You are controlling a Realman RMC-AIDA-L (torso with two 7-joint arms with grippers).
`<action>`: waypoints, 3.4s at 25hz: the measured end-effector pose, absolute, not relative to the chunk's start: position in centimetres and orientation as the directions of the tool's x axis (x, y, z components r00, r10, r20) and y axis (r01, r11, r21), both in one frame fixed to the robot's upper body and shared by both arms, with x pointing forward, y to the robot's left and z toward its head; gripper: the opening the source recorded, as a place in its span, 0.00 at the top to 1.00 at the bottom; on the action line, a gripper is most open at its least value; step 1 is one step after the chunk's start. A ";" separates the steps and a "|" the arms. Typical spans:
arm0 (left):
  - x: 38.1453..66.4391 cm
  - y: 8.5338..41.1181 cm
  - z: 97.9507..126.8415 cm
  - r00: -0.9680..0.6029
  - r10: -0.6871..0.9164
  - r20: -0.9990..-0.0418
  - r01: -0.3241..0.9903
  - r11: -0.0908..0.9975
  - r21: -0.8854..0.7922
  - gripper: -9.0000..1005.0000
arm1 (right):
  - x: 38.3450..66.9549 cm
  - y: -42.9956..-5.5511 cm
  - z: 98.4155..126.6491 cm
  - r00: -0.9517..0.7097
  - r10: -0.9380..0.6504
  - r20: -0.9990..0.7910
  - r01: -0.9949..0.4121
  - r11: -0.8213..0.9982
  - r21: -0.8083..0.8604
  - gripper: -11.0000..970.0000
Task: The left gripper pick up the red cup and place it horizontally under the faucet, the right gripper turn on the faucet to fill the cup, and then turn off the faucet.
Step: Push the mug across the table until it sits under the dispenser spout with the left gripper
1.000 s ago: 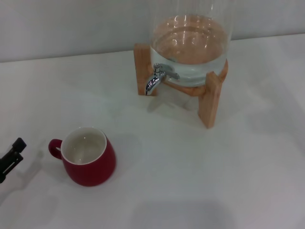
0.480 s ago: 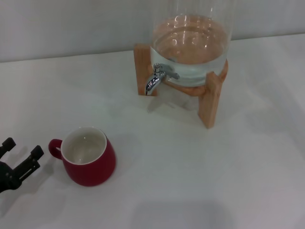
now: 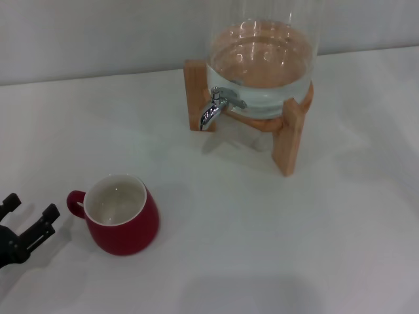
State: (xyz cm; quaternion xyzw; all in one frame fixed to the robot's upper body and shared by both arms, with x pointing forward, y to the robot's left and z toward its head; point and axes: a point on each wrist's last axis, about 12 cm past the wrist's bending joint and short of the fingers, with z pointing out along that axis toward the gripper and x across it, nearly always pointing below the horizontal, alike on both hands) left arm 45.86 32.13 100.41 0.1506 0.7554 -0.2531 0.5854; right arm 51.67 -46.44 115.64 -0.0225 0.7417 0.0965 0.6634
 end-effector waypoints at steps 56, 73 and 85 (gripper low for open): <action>49.7 29.9 100.4 -0.317 0.049 -0.947 0.584 0.797 -0.155 0.18 | 51.3 -46.7 115.5 -0.110 0.106 -0.988 -0.147 0.982 0.121 0.25; 49.8 30.0 100.5 -0.319 0.113 -0.941 0.610 0.784 -0.113 0.21 | 51.4 -46.7 115.6 -0.109 0.104 -0.989 -0.145 0.982 0.119 0.25; 49.8 29.8 100.5 -0.318 0.112 -0.942 0.616 0.779 -0.115 0.23 | 51.4 -46.7 115.6 -0.108 0.104 -0.989 -0.143 0.982 0.119 0.25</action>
